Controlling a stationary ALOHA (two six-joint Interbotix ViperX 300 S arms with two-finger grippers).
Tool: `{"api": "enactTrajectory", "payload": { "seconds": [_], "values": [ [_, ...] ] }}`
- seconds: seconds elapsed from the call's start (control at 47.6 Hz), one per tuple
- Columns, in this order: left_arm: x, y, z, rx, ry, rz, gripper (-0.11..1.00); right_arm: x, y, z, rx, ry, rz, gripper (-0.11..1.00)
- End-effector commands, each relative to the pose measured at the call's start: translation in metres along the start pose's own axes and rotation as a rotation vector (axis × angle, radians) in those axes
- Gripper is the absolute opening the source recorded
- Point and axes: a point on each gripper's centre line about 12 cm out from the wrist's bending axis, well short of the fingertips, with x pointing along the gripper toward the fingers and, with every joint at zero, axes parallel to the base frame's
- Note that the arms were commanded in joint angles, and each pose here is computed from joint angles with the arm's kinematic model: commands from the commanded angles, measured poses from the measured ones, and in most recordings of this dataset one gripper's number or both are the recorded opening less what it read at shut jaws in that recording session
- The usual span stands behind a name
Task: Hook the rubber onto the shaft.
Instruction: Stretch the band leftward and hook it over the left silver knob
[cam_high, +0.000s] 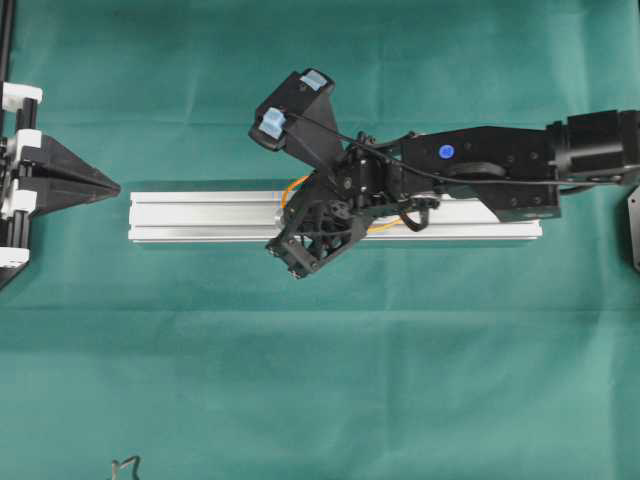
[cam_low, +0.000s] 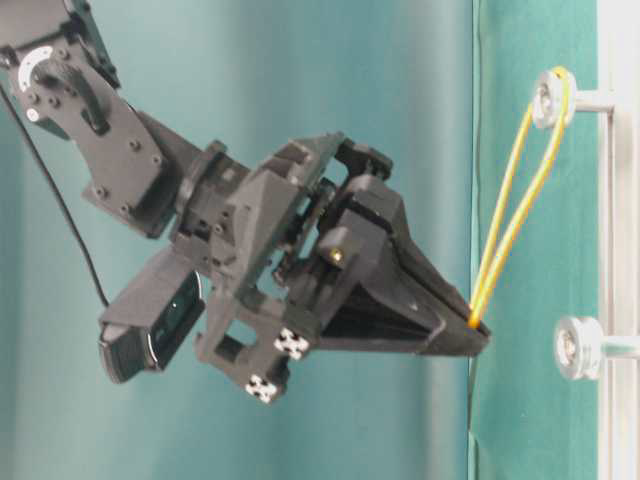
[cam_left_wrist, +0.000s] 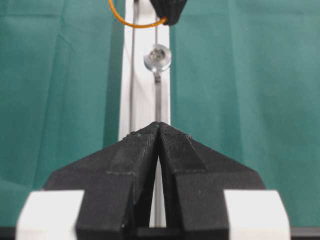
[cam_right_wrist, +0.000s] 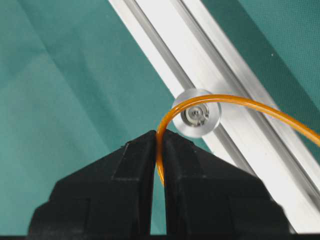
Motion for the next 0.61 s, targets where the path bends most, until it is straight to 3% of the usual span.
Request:
{"api": "enactTrajectory", "payload": {
  "seconds": [0.0,0.589],
  "values": [
    [-0.002,0.000,0.011,0.001,-0.026,0.001,0.00,-0.009,0.013,0.012,-0.002,-0.038,0.040,0.07],
    [-0.002,0.000,0.010,0.001,-0.025,0.001,0.00,0.013,0.007,0.020,0.025,-0.054,0.045,0.07]
  ]
}}
